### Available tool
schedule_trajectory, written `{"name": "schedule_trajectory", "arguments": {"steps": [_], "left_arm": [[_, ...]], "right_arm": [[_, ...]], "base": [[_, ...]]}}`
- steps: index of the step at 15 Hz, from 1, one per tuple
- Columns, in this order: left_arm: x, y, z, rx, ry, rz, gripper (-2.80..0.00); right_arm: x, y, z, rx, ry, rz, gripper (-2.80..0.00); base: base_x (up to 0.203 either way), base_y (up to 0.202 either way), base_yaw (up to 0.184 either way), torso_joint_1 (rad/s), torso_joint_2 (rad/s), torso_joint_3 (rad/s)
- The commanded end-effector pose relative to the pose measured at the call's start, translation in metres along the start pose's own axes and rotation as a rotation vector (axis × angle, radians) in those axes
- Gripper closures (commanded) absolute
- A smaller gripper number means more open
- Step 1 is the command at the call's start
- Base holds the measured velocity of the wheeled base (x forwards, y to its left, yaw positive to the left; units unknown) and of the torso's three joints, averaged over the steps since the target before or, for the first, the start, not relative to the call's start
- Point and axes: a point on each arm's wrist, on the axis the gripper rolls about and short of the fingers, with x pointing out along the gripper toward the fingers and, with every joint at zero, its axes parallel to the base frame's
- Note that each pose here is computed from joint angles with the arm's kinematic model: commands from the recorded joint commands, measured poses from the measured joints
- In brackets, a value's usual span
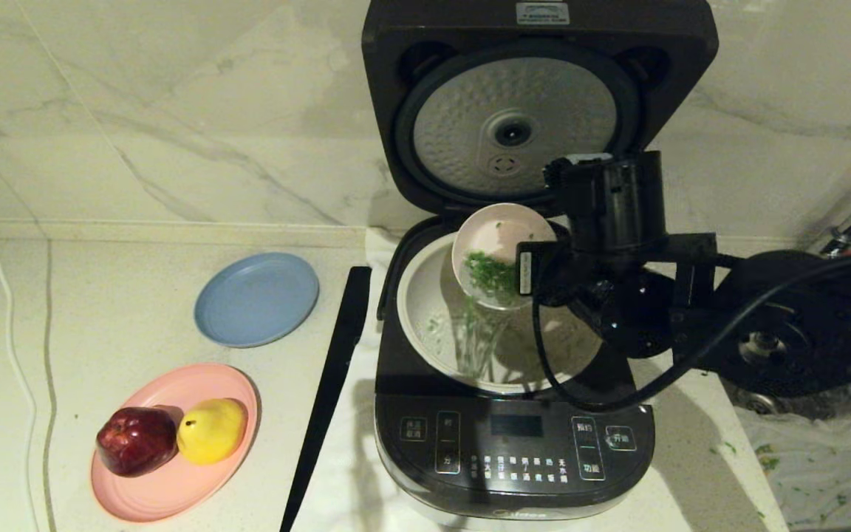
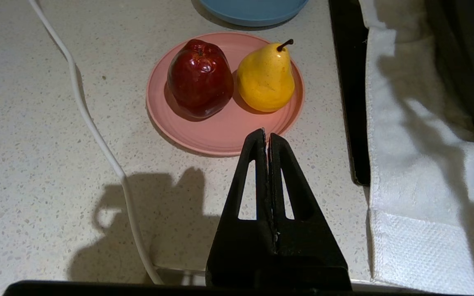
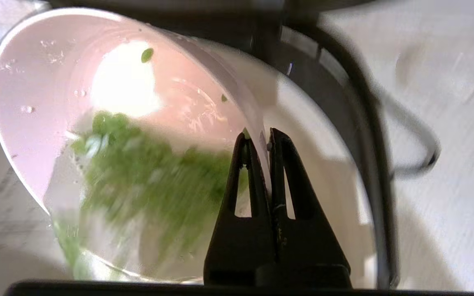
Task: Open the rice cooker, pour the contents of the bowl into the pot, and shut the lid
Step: Pour the water from the bowl into the rice cooker
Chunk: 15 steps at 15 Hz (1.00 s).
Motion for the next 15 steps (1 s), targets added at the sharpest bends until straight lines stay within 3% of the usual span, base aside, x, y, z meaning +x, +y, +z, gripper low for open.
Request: {"name": "schedule_trajectory", "arguments": {"steps": [1, 4, 11, 15], "left_arm": [[0.000, 0.000, 0.000, 0.000, 0.000, 0.000, 0.00], [0.000, 0.000, 0.000, 0.000, 0.000, 0.000, 0.00], [0.000, 0.000, 0.000, 0.000, 0.000, 0.000, 0.00], [0.000, 0.000, 0.000, 0.000, 0.000, 0.000, 0.00]], "right_arm": [[-0.005, -0.003, 0.006, -0.016, -0.220, -0.013, 0.00], [-0.002, -0.001, 0.001, -0.105, -0.339, -0.059, 0.00], [0.010, 0.008, -0.008, -0.210, -0.514, -0.135, 0.00], [0.010, 0.008, -0.009, -0.229, -0.550, -0.162, 0.00]], "base": [[0.000, 0.000, 0.000, 0.000, 0.00, 0.000], [0.000, 0.000, 0.000, 0.000, 0.00, 0.000], [0.000, 0.000, 0.000, 0.000, 0.00, 0.000], [0.000, 0.000, 0.000, 0.000, 0.00, 0.000]]}}
